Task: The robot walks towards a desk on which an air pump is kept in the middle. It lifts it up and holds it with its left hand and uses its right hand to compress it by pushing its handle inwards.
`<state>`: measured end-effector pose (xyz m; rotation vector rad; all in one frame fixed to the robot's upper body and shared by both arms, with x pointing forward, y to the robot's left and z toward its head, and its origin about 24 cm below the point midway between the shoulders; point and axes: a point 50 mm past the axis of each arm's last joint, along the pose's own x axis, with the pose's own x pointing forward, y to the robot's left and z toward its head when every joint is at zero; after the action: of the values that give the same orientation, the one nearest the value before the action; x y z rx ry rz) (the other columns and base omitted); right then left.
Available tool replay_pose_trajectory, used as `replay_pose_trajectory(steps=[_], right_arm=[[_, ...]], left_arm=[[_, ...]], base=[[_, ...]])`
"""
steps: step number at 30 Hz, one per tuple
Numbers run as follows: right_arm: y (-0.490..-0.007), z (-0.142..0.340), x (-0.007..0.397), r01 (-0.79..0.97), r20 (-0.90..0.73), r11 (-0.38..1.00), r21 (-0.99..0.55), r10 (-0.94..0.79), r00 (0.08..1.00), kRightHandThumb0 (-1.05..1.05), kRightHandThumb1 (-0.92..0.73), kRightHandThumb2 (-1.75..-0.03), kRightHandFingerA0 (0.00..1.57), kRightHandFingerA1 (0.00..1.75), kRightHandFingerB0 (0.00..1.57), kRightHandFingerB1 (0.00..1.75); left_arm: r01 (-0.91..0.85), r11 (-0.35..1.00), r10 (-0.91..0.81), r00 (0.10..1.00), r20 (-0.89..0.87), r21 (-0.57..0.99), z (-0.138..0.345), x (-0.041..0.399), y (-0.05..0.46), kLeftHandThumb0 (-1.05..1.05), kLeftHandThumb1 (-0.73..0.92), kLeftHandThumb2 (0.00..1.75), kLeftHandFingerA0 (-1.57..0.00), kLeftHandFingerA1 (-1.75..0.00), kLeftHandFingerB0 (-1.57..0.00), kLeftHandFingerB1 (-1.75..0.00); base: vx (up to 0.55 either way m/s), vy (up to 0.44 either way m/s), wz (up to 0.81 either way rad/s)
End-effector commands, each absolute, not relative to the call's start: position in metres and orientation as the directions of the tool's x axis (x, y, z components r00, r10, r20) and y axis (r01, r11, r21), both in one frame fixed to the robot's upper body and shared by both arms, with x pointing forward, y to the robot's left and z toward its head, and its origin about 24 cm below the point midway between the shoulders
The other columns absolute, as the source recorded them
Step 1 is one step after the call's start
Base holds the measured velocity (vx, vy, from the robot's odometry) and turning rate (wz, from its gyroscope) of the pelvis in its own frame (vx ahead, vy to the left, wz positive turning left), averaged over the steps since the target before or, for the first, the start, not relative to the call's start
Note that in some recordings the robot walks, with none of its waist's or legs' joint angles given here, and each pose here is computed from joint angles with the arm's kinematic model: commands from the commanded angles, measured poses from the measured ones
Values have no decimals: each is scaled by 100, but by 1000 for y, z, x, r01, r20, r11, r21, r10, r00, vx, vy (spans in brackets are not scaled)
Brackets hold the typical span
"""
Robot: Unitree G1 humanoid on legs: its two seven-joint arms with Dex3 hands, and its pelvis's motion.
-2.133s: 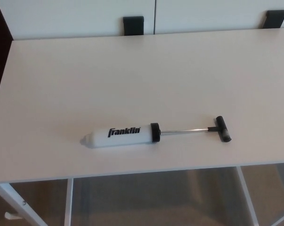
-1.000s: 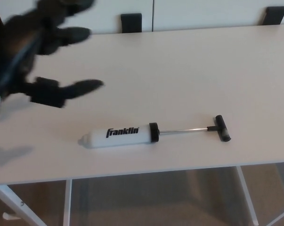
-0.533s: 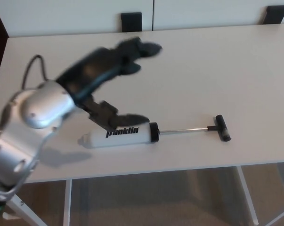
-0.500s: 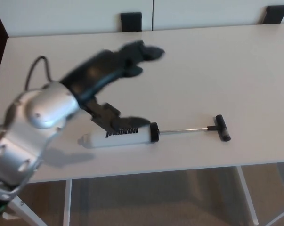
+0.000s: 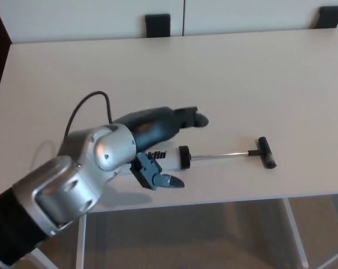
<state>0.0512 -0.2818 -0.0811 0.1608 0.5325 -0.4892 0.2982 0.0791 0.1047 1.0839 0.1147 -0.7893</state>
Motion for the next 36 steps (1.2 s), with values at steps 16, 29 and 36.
replay_pose_trajectory(steps=[16, 29, 36], right_arm=[[-294, -78, 57, 380, -537, 921, -91, -366, 760, -34, -57, -58, 93, 54, 76, 50], [-292, -79, 55, 356, -531, 929, -103, -354, 770, -34, -57, -58, 93, 53, 76, 50], [-291, -79, 59, 354, -527, 930, -99, -350, 774, -35, -56, -58, 94, 53, 75, 50]], left_arm=[[118, -605, -272, 899, -343, 787, 99, 322, 87, -34, 29, 89, 0, -47, 0, -46], [136, -608, -269, 892, -363, 782, 90, 317, 85, -35, 27, 87, 0, -47, 0, -48], [137, -618, -265, 891, -369, 774, 88, 316, 83, -35, 30, 90, 0, -45, 0, -47]], base=[[0, 0, 0], [0, 0, 0], [0, 0, 0]])
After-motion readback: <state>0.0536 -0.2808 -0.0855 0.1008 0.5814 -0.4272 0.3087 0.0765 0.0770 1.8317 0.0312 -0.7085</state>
